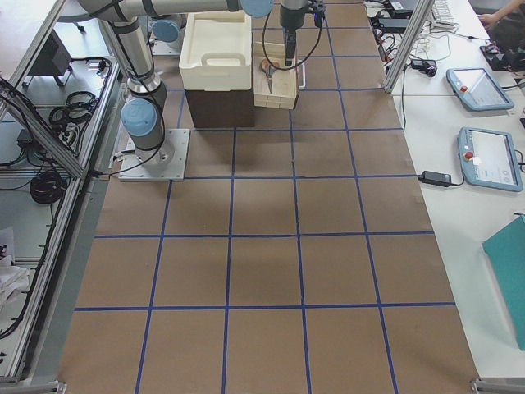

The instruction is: Place scissors in drawer with both arms

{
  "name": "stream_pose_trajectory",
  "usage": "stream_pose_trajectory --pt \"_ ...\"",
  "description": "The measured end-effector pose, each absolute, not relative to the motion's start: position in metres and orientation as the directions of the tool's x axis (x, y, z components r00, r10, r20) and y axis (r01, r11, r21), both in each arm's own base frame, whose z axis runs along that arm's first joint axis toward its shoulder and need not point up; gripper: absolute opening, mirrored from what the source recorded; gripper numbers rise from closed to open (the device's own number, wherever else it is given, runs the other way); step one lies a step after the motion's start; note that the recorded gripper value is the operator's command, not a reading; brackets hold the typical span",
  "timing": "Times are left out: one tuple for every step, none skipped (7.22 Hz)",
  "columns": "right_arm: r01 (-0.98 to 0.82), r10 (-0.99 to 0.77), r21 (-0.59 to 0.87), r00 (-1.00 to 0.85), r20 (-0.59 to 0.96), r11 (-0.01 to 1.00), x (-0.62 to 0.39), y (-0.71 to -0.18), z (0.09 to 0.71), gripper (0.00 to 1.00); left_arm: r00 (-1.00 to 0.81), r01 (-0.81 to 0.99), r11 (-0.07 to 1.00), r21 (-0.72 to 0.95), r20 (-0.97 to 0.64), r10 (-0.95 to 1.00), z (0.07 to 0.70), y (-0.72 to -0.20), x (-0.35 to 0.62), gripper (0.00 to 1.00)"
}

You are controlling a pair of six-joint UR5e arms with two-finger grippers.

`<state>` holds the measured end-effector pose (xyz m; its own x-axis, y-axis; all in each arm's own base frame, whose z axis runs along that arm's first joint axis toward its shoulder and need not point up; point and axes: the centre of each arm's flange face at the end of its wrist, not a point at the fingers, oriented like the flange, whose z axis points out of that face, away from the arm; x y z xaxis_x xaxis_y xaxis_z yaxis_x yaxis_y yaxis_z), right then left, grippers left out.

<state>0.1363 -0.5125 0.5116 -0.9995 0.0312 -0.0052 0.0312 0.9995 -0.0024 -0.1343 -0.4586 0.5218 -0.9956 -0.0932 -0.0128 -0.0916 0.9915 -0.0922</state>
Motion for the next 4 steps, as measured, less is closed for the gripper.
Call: stream_pose_trajectory --pt "0.031 0.031 -0.002 -0.999 -0.005 1.0 0.1361 -0.5125 0.5115 1.0 -0.996 -0.086 0.992 -0.091 -0.013 -0.088 0.5213 -0.4587 -0.1344 1.0" --pt "0.031 0.031 -0.003 -0.999 -0.005 1.0 0.136 -0.5126 0.5116 1.0 -0.996 -0.085 0.992 -0.09 -0.014 -0.086 0.521 -0.4588 -0.1345 1.0" --pt "0.031 0.031 -0.004 -0.999 -0.005 0.999 0.1358 -0.5134 0.5112 1.0 -0.996 -0.084 0.992 -0.09 -0.013 -0.086 0.521 -0.4588 -0.1345 1.0" --pt "0.032 0.032 -0.006 -0.999 -0.005 0.999 0.1358 -0.5138 0.5114 1.0 -0.996 -0.084 0.992 -0.09 -0.013 -0.085 0.521 -0.4588 -0.1346 1.0"
